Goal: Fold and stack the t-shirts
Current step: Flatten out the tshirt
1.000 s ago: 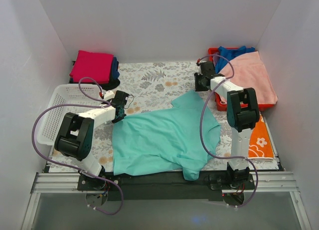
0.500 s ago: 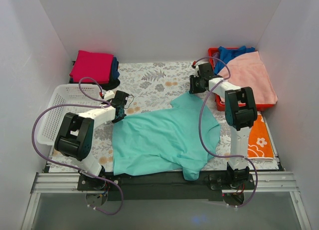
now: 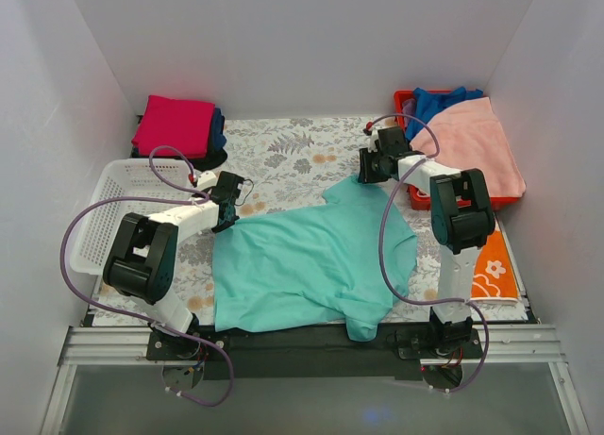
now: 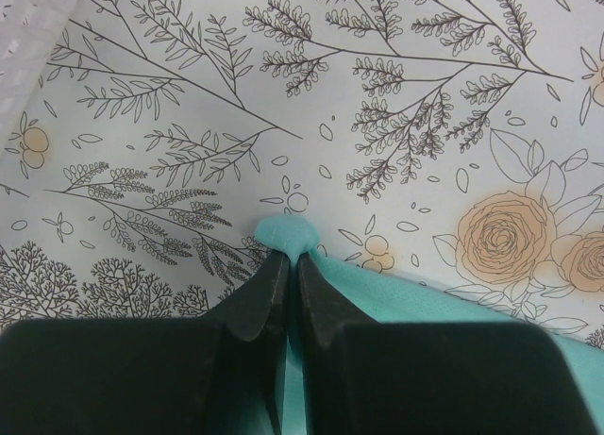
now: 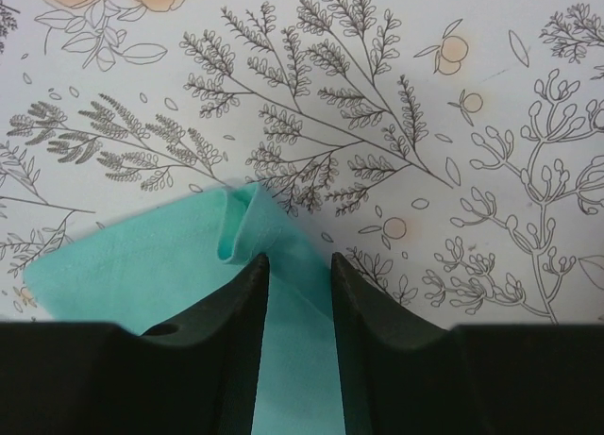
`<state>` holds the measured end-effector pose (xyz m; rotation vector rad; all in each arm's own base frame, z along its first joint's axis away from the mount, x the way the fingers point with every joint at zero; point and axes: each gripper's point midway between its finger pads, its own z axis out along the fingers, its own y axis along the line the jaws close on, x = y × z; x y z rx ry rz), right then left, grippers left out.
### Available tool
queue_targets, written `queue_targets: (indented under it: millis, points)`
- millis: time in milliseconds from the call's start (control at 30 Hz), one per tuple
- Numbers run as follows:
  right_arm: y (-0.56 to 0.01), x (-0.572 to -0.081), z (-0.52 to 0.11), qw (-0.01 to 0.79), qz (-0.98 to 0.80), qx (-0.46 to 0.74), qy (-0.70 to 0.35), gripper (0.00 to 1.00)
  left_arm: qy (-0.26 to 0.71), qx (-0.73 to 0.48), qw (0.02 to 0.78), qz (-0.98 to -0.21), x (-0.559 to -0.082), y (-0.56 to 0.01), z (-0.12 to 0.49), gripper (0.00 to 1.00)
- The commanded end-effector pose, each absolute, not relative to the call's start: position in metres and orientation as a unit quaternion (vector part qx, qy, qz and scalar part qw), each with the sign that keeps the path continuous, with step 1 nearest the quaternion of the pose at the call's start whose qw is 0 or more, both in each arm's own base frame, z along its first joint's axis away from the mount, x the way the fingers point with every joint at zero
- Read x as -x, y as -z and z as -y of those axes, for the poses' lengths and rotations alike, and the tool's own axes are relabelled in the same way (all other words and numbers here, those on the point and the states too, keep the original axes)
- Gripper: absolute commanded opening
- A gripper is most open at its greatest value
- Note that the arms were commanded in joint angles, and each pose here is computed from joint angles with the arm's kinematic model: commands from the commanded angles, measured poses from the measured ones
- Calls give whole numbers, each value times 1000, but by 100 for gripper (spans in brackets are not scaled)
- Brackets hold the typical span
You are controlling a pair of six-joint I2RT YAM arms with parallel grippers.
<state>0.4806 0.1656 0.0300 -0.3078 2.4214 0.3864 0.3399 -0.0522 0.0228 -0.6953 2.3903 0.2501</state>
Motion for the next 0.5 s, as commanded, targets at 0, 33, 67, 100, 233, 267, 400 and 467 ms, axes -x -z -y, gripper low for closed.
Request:
queue_targets:
  millis: [0, 33, 67, 100, 233, 267, 400, 467]
  points:
    - [-78, -490, -169, 392, -901, 124, -141, 39, -91, 259, 298, -914, -328, -17, 52, 0]
    - [-81, -490, -170, 395, -899, 127, -137, 39, -92, 258, 297, -915, -328, -16, 51, 0]
    - [-84, -492, -171, 399, -897, 130, -137, 39, -91, 259, 298, -914, -329, -17, 52, 0]
    - [-84, -492, -170, 400, -897, 130, -134, 39, -90, 259, 298, -914, -328, -17, 52, 0]
    - [-81, -493, -173, 396, -898, 136, -135, 39, -90, 258, 299, -914, -328, -18, 52, 0]
    - [-81, -494, -174, 397, -898, 135, -135, 40, -90, 258, 299, -914, -328, -18, 51, 0]
    - [-60, -499, -173, 377, -908, 138, -123, 40, -88, 257, 298, -915, -327, -18, 52, 0]
    - [-47, -504, -169, 366, -914, 137, -108, 43, -87, 257, 299, -915, -327, -18, 52, 0]
